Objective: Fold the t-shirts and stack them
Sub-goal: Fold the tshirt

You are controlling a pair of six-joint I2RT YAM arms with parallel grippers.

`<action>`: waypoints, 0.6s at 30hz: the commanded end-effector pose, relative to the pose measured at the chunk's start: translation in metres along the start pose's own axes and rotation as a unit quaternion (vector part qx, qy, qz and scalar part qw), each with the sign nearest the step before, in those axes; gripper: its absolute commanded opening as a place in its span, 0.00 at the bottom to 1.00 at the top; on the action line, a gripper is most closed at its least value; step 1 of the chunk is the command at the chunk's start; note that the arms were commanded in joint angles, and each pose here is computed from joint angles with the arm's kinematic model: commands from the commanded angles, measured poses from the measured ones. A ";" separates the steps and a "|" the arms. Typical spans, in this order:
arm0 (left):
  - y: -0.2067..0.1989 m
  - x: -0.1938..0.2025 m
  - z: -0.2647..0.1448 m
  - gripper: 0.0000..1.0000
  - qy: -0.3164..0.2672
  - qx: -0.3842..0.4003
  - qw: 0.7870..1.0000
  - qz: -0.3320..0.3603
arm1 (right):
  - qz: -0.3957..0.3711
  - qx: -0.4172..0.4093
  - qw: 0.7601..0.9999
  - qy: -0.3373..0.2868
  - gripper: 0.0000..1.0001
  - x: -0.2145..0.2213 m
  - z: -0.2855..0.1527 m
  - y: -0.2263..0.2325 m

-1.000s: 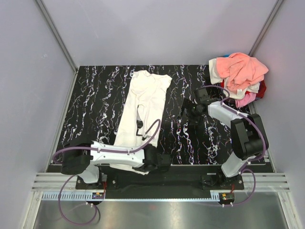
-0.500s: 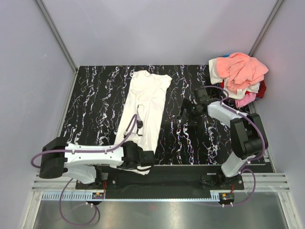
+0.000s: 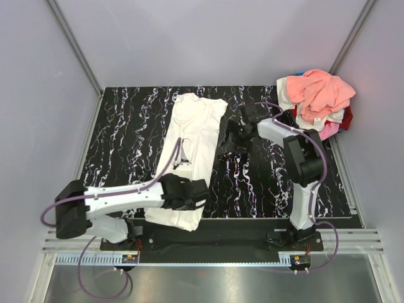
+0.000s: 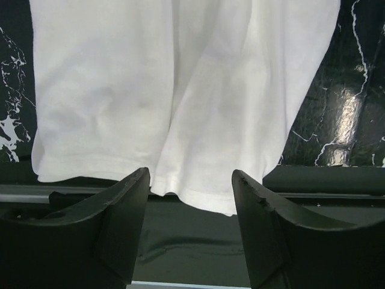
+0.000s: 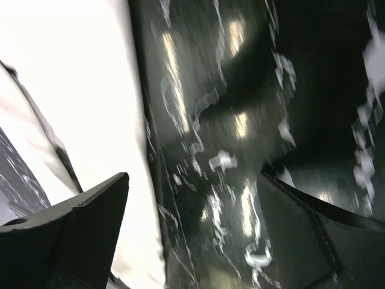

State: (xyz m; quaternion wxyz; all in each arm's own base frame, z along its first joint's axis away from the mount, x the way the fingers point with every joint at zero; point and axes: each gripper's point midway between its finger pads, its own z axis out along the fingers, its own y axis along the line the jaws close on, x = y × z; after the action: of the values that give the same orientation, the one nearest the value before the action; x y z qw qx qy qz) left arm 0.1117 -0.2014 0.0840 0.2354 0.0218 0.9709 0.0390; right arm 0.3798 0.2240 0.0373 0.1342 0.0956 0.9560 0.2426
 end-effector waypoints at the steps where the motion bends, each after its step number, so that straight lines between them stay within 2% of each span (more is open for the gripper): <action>1: -0.006 -0.014 -0.008 0.63 -0.015 0.068 0.997 -0.015 | -0.013 -0.014 1.000 -0.012 0.94 -0.031 0.016 0.021; 6: 0.011 -0.015 -0.009 0.62 -0.023 0.073 0.996 -0.040 | -0.008 -0.015 0.999 -0.028 0.92 -0.076 0.042 0.040; 7: 0.013 -0.012 -0.007 0.63 -0.020 0.073 0.996 -0.040 | -0.002 -0.005 1.000 -0.016 0.91 -0.074 0.060 0.032; 12: 0.020 -0.006 -0.001 0.62 -0.015 0.074 0.996 -0.047 | 0.004 0.002 1.000 -0.024 0.86 -0.098 0.085 0.035; 14: 0.018 -0.004 0.001 0.62 -0.013 0.078 0.996 -0.048 | 0.006 0.004 1.000 -0.013 0.76 -0.095 0.100 0.031; 15: 0.018 -0.003 0.003 0.62 -0.011 0.076 0.996 -0.046 | 0.004 -0.002 1.000 -0.018 0.64 -0.101 0.099 0.035; 17: 0.016 -0.002 0.005 0.62 -0.009 0.079 0.996 -0.045 | -0.001 -0.003 1.000 -0.024 0.51 -0.108 0.104 0.037; 18: 0.015 -0.001 0.006 0.62 -0.008 0.081 0.996 -0.045 | -0.001 0.004 1.000 -0.022 0.37 -0.109 0.105 0.034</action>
State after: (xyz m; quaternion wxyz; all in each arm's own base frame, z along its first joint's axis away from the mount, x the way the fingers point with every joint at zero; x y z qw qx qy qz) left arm 0.1121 -0.1748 0.0785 0.2375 -0.0021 0.9711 -0.0235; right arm 0.5310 0.2813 0.0270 0.1980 0.0929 0.9353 0.2781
